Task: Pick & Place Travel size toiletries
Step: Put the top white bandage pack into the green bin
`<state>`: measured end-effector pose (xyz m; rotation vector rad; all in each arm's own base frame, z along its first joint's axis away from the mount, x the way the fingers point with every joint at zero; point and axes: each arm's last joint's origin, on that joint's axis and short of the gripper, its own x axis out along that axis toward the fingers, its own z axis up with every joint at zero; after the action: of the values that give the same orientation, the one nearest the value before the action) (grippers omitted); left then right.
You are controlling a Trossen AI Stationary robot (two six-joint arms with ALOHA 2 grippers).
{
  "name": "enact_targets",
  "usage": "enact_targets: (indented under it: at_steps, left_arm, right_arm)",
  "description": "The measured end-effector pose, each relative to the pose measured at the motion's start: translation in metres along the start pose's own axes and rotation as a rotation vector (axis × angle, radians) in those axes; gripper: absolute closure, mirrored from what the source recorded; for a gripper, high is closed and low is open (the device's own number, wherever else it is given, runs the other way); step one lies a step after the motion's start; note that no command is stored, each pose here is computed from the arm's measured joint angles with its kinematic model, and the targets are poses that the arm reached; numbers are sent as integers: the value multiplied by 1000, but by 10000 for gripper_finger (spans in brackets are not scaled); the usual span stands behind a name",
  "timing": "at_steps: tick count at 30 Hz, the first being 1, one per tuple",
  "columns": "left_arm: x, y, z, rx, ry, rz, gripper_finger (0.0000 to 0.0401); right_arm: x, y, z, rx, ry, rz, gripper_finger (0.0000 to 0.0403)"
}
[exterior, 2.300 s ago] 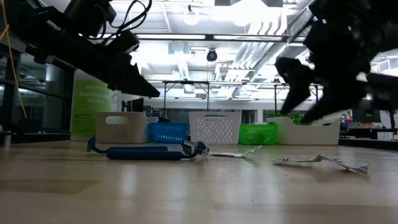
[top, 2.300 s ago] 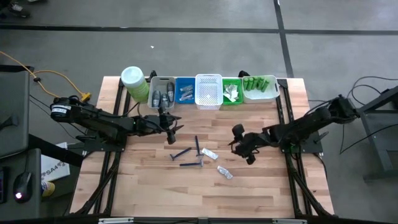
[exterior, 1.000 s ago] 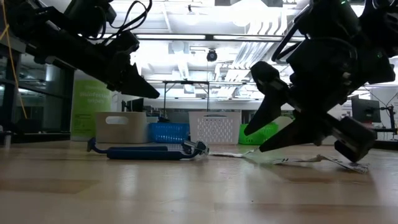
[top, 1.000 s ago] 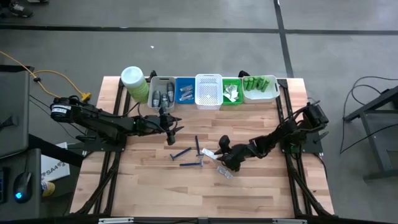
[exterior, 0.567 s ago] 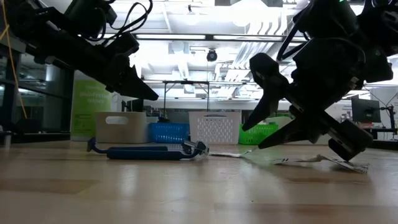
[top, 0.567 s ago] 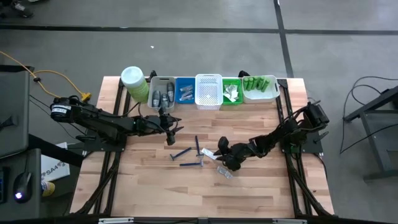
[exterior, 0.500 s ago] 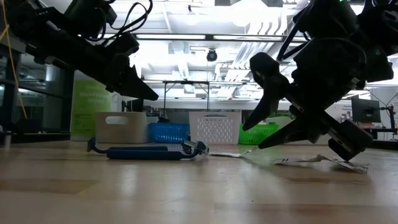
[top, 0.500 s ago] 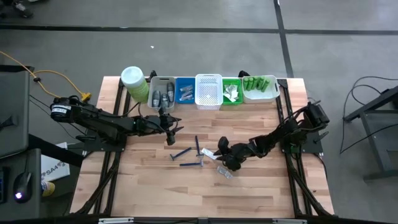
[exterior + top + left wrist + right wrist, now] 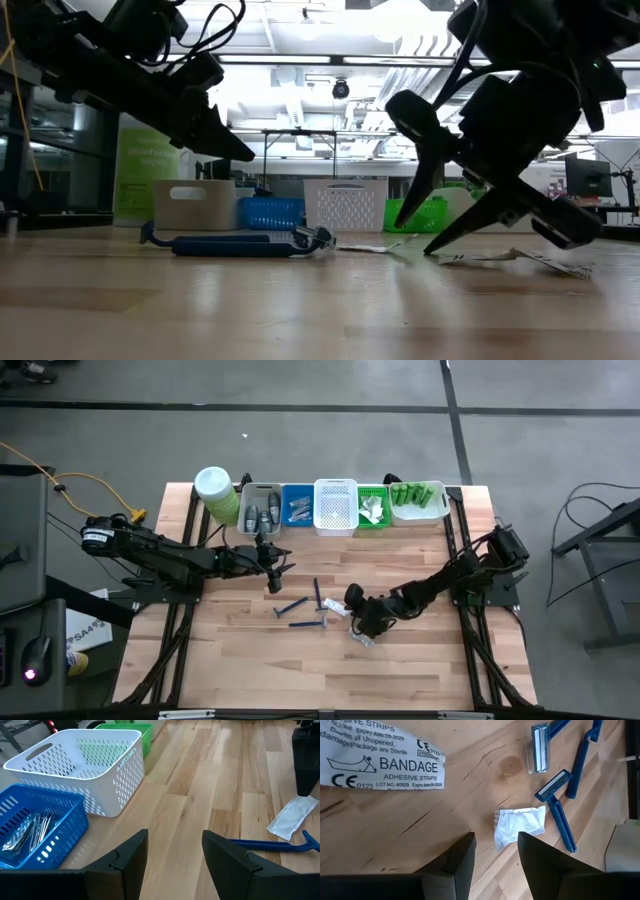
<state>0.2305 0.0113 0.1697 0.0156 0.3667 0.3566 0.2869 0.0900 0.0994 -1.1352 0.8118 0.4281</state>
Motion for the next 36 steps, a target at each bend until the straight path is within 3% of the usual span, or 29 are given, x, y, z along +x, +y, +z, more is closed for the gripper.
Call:
enact_targets:
  at_steps: [20,36]
  left_arm:
    - [0,0,0,1,4,-5,215]
    - [0,0,-1,3,8,-7,215]
  right_arm:
    - [5,-15,-10,4,-78,8,262]
    - [6,-15,-9,102,-76,12,396]
